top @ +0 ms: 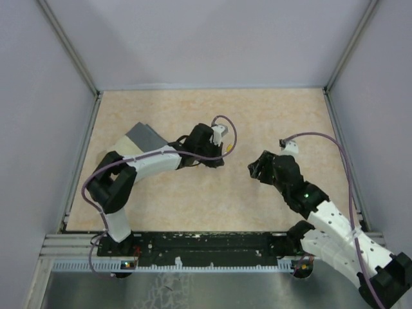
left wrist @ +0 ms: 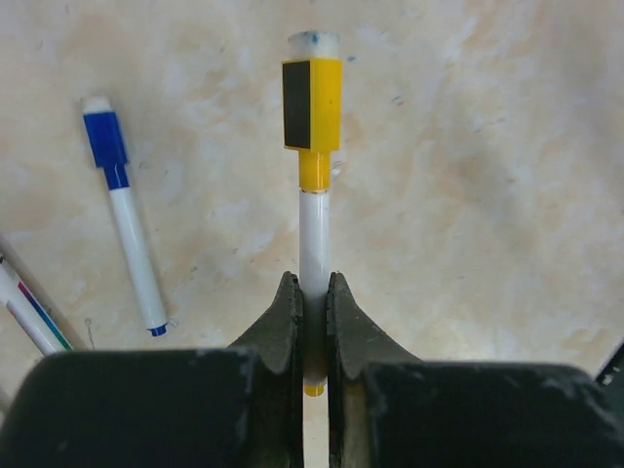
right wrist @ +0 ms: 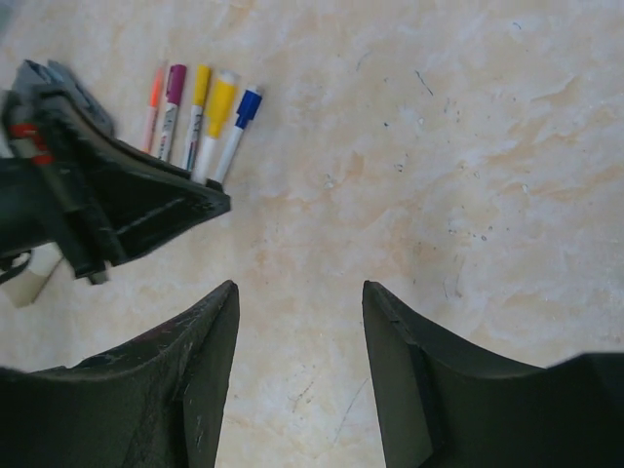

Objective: Insert the pens into the pen caps
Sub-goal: Place the pen at the center of the board.

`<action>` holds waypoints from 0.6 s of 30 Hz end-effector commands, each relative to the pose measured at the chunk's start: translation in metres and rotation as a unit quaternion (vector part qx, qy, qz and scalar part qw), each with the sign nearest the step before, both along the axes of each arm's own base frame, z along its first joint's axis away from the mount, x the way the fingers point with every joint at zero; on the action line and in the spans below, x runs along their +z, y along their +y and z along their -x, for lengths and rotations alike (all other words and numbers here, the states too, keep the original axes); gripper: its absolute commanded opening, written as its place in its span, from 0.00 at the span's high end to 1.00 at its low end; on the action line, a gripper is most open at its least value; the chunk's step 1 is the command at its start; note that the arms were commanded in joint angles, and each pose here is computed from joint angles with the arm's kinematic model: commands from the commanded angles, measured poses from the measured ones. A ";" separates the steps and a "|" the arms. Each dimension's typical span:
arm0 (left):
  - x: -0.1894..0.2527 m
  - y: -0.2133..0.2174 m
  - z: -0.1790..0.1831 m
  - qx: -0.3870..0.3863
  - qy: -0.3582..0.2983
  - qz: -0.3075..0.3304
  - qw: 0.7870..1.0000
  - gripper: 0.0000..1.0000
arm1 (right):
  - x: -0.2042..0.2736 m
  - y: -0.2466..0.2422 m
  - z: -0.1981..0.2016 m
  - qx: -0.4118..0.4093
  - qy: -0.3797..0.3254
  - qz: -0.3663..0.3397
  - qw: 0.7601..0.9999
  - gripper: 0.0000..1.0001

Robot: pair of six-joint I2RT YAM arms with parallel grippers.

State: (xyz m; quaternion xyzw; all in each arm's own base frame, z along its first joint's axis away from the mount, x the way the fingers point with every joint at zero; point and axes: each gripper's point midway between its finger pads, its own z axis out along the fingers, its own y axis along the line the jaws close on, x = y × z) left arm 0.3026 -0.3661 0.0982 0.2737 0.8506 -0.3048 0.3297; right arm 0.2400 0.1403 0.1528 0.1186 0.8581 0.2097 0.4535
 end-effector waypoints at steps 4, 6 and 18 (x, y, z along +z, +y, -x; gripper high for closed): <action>-0.042 0.014 -0.024 0.063 -0.006 -0.136 0.989 1.00 | 0.018 0.007 0.003 0.010 -0.039 -0.057 0.998 0.47; -0.048 0.016 -0.026 0.068 -0.006 -0.162 0.984 1.00 | 0.013 0.012 0.005 0.019 -0.032 -0.066 0.997 0.48; -0.072 0.014 -0.022 0.061 0.013 -0.197 0.978 0.88 | 0.008 0.022 0.007 0.041 -0.020 -0.078 0.996 0.49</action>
